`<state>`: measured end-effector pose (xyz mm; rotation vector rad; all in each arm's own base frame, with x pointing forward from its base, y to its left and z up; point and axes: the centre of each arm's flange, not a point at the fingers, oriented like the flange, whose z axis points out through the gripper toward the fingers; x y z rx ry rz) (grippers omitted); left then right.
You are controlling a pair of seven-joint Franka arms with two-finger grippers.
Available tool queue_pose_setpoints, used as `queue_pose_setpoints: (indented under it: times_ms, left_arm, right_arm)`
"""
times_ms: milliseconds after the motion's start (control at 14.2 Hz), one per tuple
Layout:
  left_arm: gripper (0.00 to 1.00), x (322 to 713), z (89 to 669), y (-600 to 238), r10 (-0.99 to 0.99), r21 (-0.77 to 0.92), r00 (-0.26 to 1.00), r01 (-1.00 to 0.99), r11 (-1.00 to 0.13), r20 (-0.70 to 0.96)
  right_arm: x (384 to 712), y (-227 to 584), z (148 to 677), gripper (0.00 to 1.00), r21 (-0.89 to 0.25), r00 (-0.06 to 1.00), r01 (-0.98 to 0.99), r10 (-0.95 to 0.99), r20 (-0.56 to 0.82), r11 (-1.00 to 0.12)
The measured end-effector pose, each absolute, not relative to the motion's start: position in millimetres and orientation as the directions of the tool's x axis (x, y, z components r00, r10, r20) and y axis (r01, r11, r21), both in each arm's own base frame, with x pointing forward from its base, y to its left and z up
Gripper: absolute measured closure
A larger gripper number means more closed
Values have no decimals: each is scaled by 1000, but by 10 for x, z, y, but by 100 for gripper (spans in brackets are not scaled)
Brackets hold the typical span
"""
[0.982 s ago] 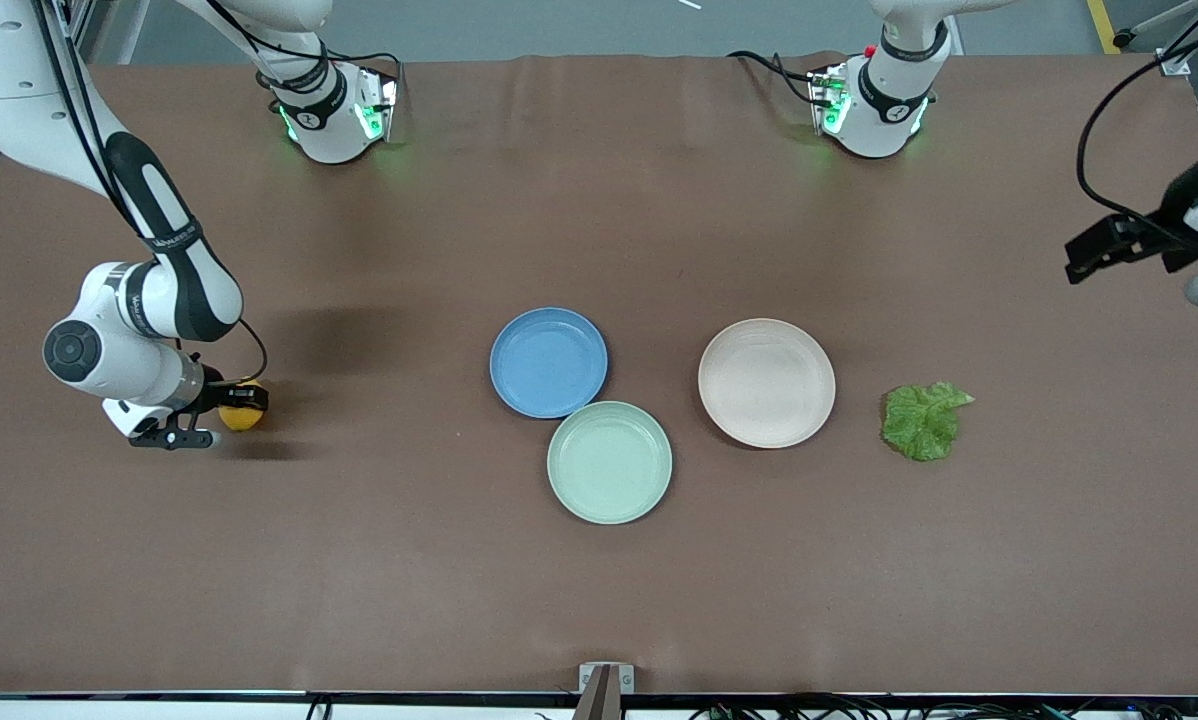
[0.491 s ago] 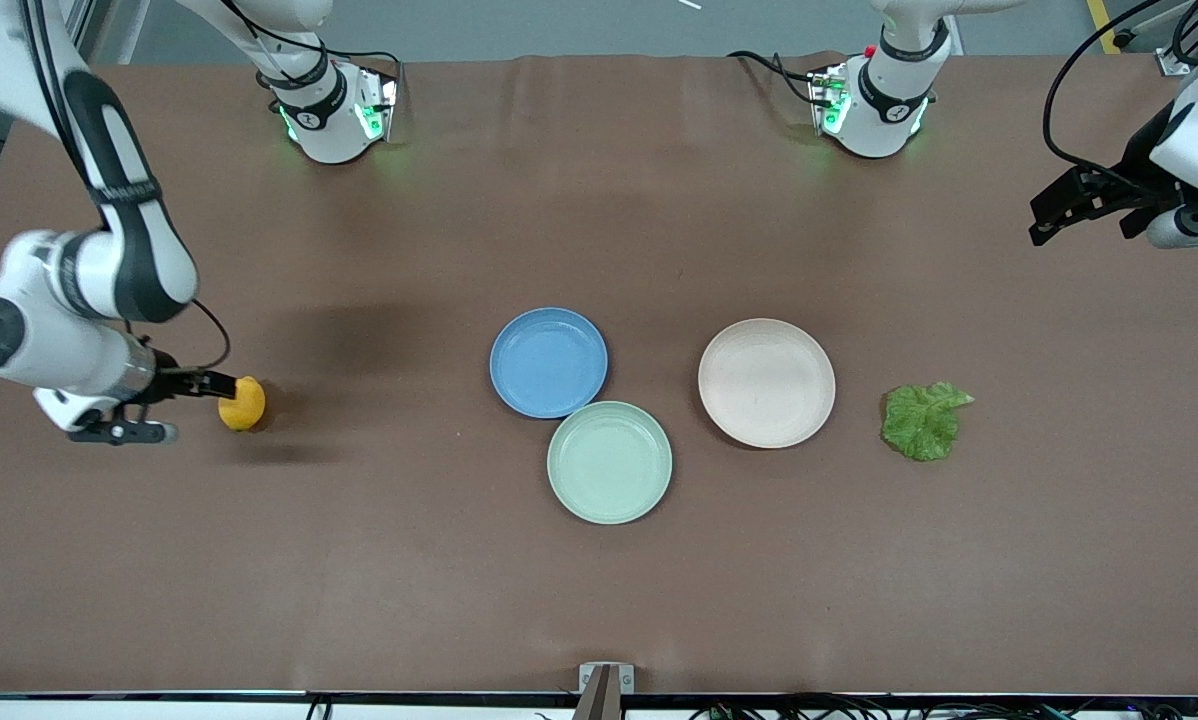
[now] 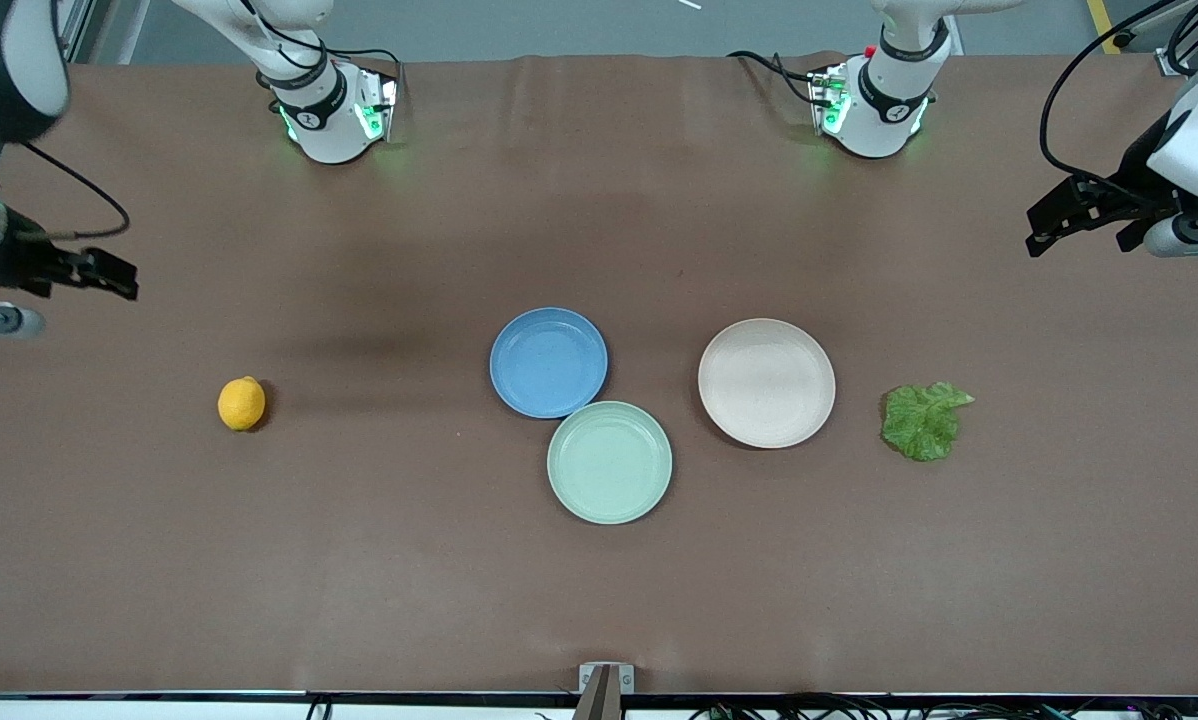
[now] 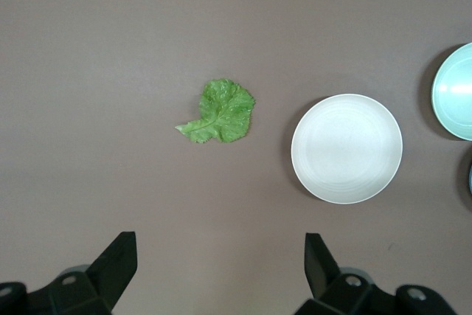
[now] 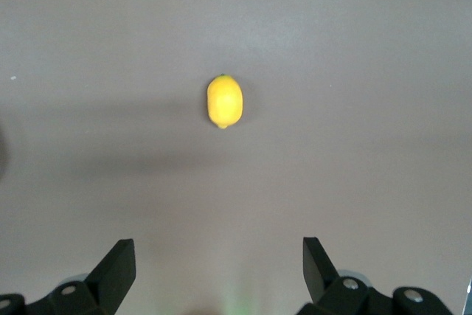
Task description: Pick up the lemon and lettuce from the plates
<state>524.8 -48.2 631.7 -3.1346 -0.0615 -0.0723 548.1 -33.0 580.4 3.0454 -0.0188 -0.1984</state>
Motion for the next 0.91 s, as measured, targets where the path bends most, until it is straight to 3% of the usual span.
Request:
queue_pose_setpoints:
  times_ms: [211, 912]
  left_arm:
    - [0, 5264, 6327, -442, 46, -4, 998, 47, -999, 49]
    - [0, 5253, 6374, -398, 54, -4, 998, 55, -999, 42]
  right_arm:
    - [5450, -276, 6086, 0, 51, 993, -12, -18, -118, -999]
    - [5286, -64, 6311, 0, -12, 994, 7, 8, -113, -1000]
